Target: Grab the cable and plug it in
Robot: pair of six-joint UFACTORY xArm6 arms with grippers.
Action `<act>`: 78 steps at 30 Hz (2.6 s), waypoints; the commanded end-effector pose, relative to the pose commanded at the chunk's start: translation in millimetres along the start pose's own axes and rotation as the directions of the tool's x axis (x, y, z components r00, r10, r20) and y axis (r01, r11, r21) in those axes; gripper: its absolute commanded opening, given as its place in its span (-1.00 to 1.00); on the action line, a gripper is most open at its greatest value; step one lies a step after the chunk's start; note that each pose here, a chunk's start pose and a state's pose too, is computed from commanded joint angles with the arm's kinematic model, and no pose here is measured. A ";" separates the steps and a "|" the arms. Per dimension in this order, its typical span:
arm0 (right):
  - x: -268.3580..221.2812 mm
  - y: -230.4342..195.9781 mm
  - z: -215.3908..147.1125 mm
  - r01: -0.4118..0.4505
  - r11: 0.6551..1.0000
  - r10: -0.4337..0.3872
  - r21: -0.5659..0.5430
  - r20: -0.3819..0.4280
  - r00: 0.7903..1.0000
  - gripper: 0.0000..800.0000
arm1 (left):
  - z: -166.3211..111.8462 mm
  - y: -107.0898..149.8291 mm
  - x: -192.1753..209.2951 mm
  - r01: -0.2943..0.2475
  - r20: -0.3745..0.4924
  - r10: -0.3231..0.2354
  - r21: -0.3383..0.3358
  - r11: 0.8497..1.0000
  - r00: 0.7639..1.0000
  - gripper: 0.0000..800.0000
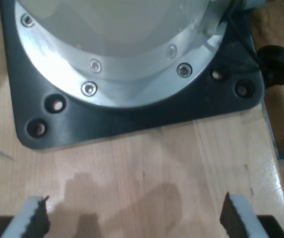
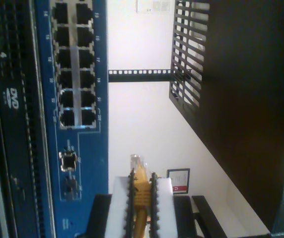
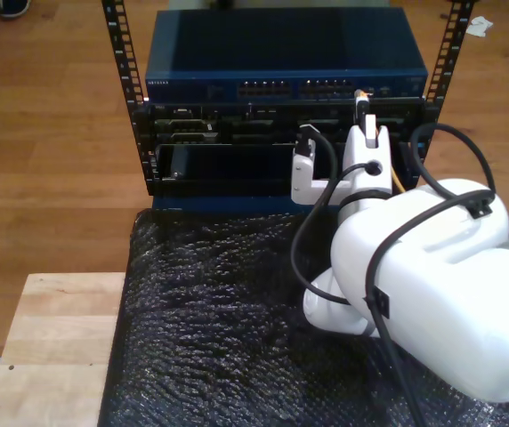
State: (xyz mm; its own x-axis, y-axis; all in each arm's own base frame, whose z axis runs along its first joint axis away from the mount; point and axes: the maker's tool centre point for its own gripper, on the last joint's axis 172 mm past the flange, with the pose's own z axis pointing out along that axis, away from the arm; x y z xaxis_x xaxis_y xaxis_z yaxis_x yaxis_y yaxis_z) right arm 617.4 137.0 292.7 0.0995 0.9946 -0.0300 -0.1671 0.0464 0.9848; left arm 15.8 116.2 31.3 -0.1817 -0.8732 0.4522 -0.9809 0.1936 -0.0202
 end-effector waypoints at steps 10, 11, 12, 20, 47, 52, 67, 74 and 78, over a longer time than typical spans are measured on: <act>1.2 -10.3 14.3 -0.010 1.000 0.010 0.019 0.004 1.000 -1.00 | -0.3 0.0 -0.2 0.000 0.002 0.000 0.000 1.000 1.000 1.00; 1.5 -10.5 14.8 -0.011 1.000 0.011 0.021 0.004 1.000 -1.00 | 0.0 0.0 0.0 0.000 0.000 0.000 0.000 1.000 1.000 1.00; 1.8 -11.7 15.3 -0.011 1.000 0.011 0.024 0.003 1.000 -1.00 | 0.0 0.0 0.0 0.000 0.000 0.000 0.000 1.000 1.000 1.00; -7.8 -17.7 20.3 -0.038 0.999 0.037 0.032 0.019 0.999 -1.00 | -0.3 0.2 -0.2 0.001 0.002 -0.001 0.001 1.000 1.000 1.00; -2.5 -22.6 26.5 -0.136 0.990 0.137 0.049 -0.033 0.990 -1.00 | 0.0 0.0 0.0 0.000 0.000 0.000 0.000 1.000 1.000 1.00; -0.4 -22.8 27.2 -0.129 0.990 0.131 0.050 -0.040 0.991 -1.00 | -0.3 0.0 -0.2 0.000 0.002 0.000 0.000 1.000 1.000 1.00; -1.3 -24.4 28.5 -0.127 0.991 0.128 0.050 -0.038 0.991 -1.00 | -0.3 0.0 -0.2 0.000 0.002 0.000 0.000 1.000 1.000 1.00; 0.3 -23.6 32.4 -0.130 0.991 0.131 0.041 -0.040 0.991 -1.00 | 0.0 0.0 0.0 0.000 0.000 0.000 0.000 1.000 1.000 1.00; 1.6 -27.2 34.7 -0.128 0.991 0.130 0.046 -0.042 0.991 -1.00 | -0.3 0.0 -0.2 0.000 0.002 0.000 0.000 1.000 1.000 1.00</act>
State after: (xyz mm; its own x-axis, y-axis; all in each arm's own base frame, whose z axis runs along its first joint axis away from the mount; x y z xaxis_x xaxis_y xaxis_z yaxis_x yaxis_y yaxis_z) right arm 656.1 134.1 271.8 0.0359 0.9952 0.0910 -0.1336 -0.0854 0.9873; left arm 15.9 116.6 31.5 -0.1818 -0.8739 0.4508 -0.9809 0.1936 -0.0201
